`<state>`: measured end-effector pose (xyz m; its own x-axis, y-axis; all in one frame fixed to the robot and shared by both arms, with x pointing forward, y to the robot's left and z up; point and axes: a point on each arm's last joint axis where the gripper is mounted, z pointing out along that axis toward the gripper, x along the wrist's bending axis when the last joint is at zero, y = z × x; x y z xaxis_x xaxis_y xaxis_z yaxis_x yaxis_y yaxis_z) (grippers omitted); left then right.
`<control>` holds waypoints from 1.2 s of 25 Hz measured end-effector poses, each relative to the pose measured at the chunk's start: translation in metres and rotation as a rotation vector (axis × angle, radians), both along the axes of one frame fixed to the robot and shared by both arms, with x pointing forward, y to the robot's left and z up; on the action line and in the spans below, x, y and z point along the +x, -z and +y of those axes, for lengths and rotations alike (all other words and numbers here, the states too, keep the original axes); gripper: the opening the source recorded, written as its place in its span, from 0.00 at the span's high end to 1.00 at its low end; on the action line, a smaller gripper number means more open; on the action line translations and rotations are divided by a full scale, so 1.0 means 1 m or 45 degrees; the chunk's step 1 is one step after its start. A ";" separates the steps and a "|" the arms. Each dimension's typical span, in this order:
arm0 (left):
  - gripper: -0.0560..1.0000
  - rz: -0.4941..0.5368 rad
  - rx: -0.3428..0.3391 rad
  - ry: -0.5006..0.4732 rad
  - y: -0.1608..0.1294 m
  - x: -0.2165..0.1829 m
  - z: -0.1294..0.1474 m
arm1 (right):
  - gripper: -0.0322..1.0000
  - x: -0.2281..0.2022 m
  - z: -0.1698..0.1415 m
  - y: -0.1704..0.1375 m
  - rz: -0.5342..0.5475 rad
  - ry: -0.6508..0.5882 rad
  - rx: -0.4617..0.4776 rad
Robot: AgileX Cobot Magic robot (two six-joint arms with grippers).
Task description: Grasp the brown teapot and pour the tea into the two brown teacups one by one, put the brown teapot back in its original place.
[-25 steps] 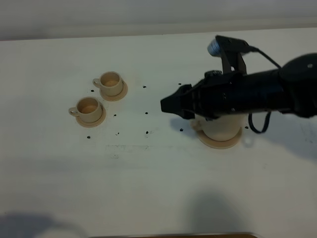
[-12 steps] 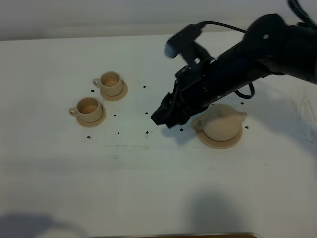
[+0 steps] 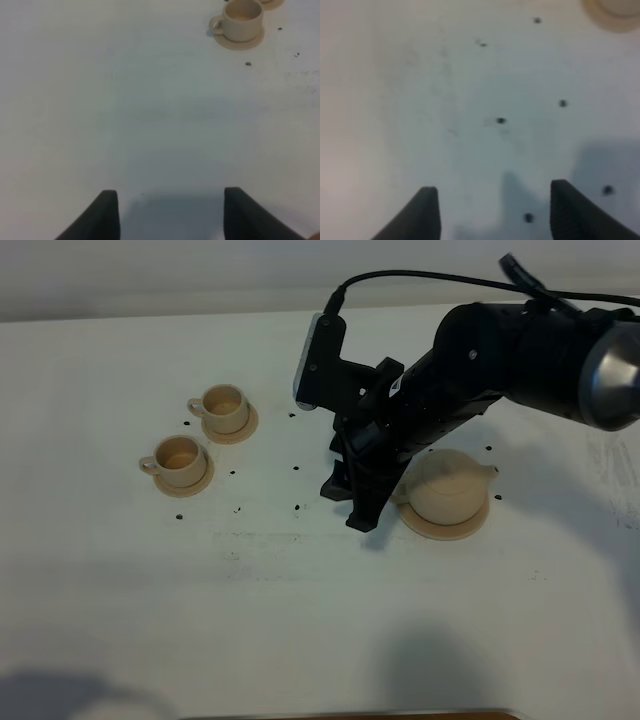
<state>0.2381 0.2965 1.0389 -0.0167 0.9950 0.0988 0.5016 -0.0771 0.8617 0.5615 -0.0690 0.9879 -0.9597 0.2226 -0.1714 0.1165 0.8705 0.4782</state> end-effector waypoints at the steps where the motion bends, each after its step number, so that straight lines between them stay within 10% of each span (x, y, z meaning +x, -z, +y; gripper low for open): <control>1: 0.45 0.000 0.000 0.000 0.000 0.000 0.000 | 0.52 0.002 0.001 0.002 -0.015 -0.014 -0.016; 30: 0.45 0.000 0.000 0.000 0.000 0.000 0.000 | 0.54 0.029 -0.013 0.052 -0.015 -0.152 -0.385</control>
